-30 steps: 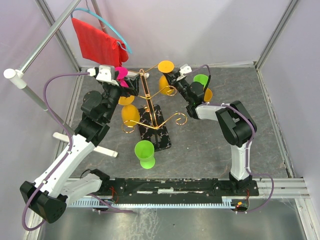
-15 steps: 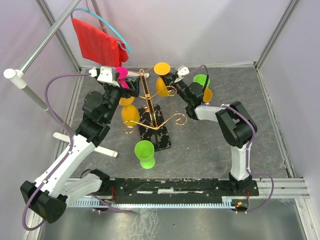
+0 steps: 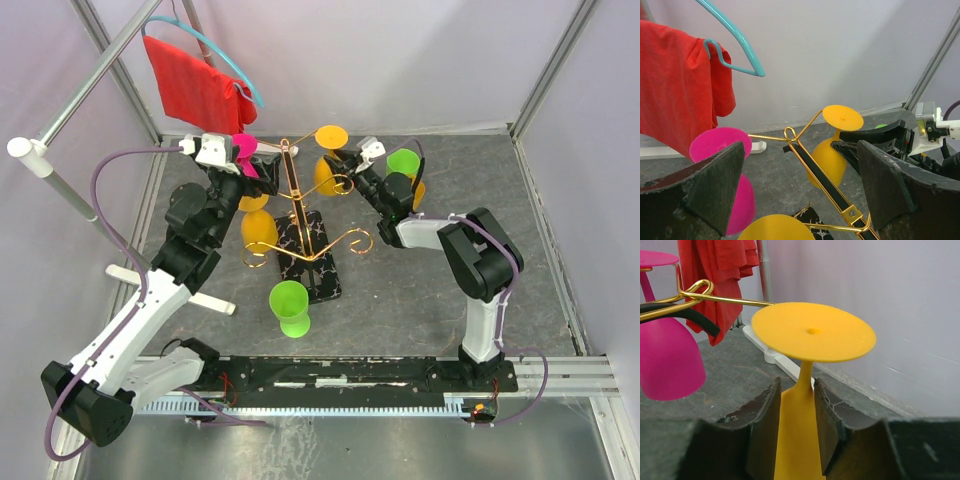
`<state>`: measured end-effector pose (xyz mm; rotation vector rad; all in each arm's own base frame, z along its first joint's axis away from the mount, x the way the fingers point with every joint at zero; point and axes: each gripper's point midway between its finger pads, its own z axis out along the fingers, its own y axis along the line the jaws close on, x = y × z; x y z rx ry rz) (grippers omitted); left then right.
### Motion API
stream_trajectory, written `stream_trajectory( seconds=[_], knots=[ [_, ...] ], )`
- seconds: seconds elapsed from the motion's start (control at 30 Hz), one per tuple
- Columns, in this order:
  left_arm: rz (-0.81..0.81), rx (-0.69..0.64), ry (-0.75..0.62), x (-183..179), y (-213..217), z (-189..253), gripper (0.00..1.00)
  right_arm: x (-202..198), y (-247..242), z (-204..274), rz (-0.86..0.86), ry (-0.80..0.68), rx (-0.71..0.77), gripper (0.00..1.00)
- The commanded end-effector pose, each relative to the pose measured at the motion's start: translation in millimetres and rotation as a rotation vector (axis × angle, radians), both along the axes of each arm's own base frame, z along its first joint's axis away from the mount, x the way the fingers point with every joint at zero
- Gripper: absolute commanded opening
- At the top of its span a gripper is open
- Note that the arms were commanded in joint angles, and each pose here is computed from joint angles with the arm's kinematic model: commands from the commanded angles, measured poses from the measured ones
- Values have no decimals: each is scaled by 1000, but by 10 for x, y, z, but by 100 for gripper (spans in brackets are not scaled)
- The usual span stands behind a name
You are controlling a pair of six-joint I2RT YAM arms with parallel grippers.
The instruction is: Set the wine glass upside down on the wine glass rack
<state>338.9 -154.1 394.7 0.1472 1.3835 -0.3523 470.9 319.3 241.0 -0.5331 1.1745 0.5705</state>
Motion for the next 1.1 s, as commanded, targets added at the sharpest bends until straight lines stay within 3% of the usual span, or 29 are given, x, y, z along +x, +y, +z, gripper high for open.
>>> stream_trajectory(
  seconds=[0.0,0.4,0.6,0.67,0.93,1.07],
  knots=[
    [23,-3,-43,-42,64,118,99,-158,45,157,30,-60,-10,42],
    [38,-15,-47,-17,79,220,99,-250,-305,238,-110,-52,-9,49],
    [36,-25,-48,51,40,325,99,-289,-526,299,-203,-22,-46,57],
    [16,-21,-46,76,-15,350,99,-286,-592,297,-234,-3,-55,65],
    [-170,62,-25,194,-456,445,99,-352,-1059,403,-437,136,-29,77],
    [-246,89,-25,292,-662,526,99,-405,-1521,434,-653,321,-110,83]
  ],
)
